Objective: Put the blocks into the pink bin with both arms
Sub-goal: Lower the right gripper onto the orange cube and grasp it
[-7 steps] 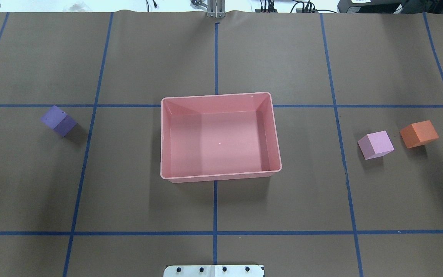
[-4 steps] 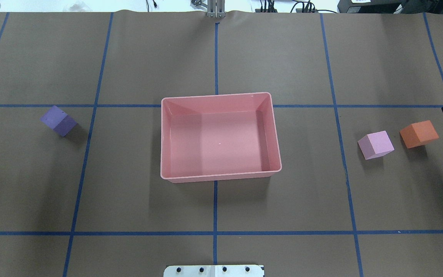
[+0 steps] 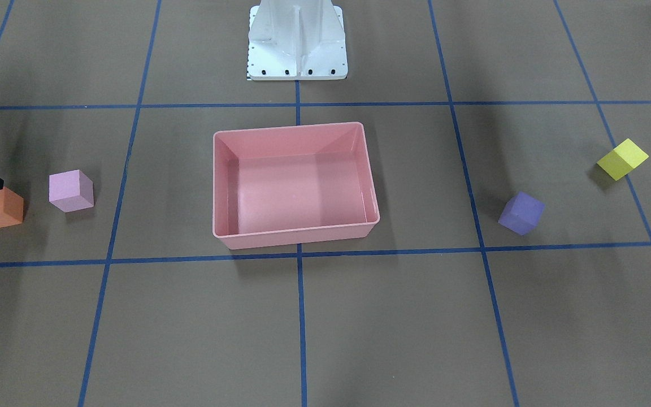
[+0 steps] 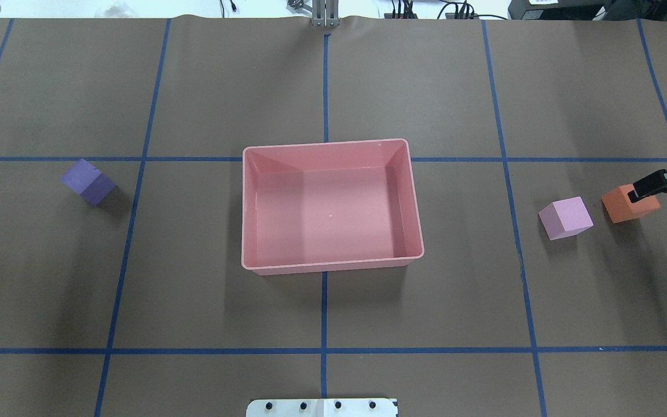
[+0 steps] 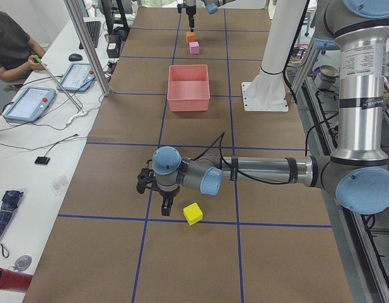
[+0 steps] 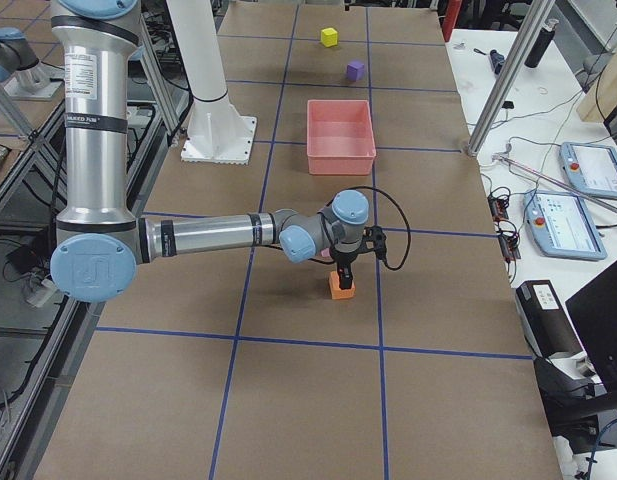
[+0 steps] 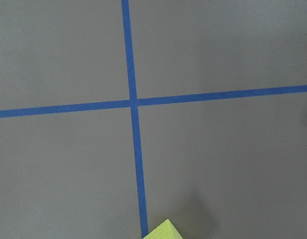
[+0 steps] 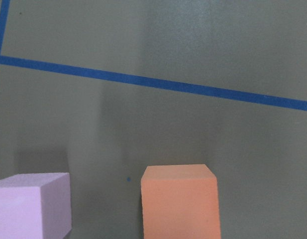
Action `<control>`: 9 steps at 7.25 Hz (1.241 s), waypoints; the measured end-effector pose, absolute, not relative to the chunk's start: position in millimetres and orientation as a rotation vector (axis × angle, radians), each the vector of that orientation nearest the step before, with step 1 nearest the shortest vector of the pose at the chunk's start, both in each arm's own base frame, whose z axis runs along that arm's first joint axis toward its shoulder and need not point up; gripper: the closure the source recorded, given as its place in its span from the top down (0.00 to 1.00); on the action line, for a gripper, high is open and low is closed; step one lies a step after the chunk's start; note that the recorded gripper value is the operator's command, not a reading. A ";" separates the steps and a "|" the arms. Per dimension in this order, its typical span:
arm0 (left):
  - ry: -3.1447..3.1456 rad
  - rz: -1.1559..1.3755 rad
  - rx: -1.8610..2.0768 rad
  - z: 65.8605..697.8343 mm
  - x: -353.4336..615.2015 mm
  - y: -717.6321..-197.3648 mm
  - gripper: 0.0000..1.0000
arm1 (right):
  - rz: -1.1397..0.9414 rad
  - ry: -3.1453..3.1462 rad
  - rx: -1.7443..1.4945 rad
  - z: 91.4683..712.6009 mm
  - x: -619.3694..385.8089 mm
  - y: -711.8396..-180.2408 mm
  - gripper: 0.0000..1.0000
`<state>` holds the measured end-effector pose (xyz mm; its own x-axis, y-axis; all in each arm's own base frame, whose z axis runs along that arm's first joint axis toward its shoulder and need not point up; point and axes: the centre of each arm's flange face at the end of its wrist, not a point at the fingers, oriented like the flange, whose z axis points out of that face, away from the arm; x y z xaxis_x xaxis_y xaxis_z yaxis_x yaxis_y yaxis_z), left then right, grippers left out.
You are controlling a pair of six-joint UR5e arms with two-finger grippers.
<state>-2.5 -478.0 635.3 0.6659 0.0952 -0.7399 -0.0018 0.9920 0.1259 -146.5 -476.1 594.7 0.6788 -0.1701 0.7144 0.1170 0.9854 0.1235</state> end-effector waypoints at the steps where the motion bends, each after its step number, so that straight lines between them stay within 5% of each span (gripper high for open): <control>1: 0.841 0.055 0.118 635.1 -2.5 -478.0 1.00 | -0.172 -0.804 0.060 599.4 -153.7 -476.9 0.98; 4: 0.841 0.061 0.133 635.0 -2.7 -476.6 1.00 | -0.191 -0.772 0.048 611.2 -176.4 -492.9 0.91; 5: 0.841 0.064 0.140 634.6 -2.8 -476.6 1.00 | -0.195 -0.752 0.048 616.1 -180.5 -494.9 0.77; 6: 0.842 0.065 0.143 634.2 -2.8 -476.6 1.00 | -0.198 -0.738 0.050 619.1 -183.0 -495.4 0.22; 7: 0.842 0.065 0.145 633.7 -2.8 -476.6 1.00 | -0.200 -0.731 0.050 620.7 -184.5 -495.2 0.00; 9: 0.843 0.066 0.147 632.8 -2.7 -476.7 1.00 | -0.198 -0.734 0.053 617.2 -184.9 -494.8 0.00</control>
